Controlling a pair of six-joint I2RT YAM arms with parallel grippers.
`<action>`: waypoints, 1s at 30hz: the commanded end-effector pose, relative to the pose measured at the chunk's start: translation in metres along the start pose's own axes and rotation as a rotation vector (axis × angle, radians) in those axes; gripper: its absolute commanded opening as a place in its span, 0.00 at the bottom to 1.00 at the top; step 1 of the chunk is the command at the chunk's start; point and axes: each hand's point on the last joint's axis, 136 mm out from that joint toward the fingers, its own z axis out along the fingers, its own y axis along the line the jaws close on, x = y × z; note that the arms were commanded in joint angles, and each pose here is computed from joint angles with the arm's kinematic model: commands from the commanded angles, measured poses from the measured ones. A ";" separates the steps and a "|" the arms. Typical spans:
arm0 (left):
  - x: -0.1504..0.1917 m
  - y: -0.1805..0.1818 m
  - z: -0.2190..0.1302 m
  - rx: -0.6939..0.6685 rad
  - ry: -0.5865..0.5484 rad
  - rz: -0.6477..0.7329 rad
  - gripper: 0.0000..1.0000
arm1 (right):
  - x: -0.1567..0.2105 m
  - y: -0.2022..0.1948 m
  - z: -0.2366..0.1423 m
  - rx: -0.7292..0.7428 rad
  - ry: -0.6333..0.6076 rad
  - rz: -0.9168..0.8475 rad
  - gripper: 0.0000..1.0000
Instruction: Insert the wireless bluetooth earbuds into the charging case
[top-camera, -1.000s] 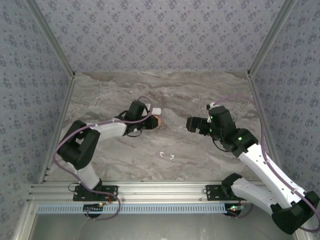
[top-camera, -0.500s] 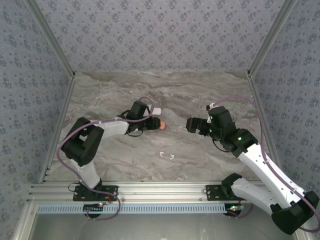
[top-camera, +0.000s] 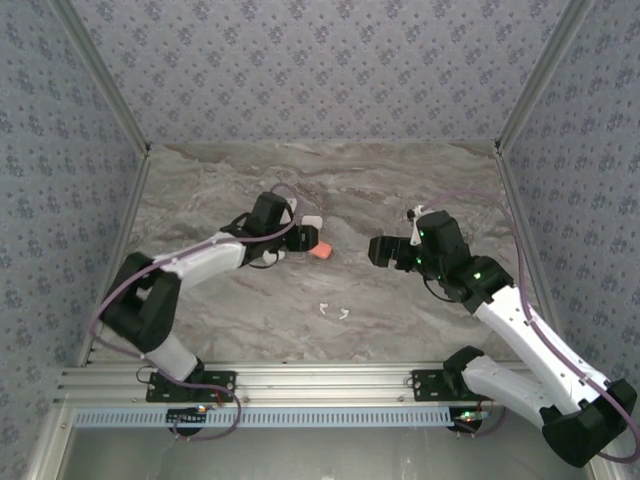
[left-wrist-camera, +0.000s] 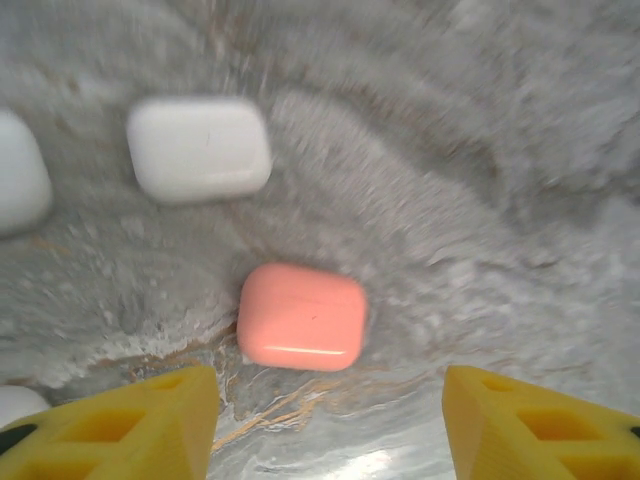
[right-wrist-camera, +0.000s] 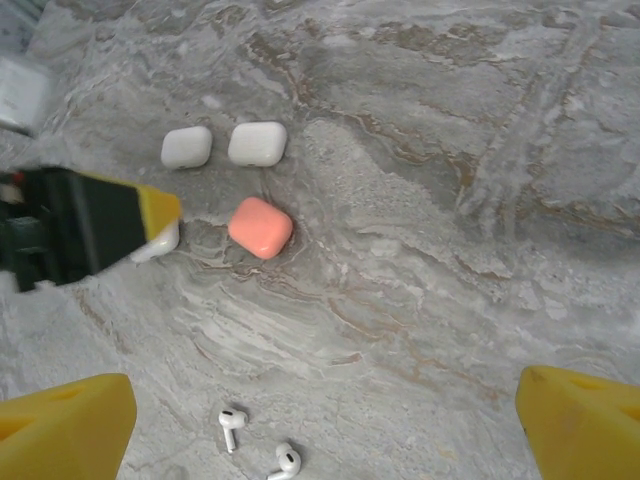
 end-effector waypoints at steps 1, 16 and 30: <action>-0.022 0.008 -0.040 -0.039 -0.095 0.022 0.63 | -0.010 0.023 0.008 -0.095 -0.013 -0.147 1.00; -0.001 0.114 -0.162 -0.239 -0.291 -0.319 0.93 | 0.024 0.133 0.102 -0.470 0.195 -1.169 1.00; 0.032 0.147 -0.181 -0.305 -0.273 -0.448 0.99 | 0.064 0.172 0.242 -0.556 0.323 -1.509 0.97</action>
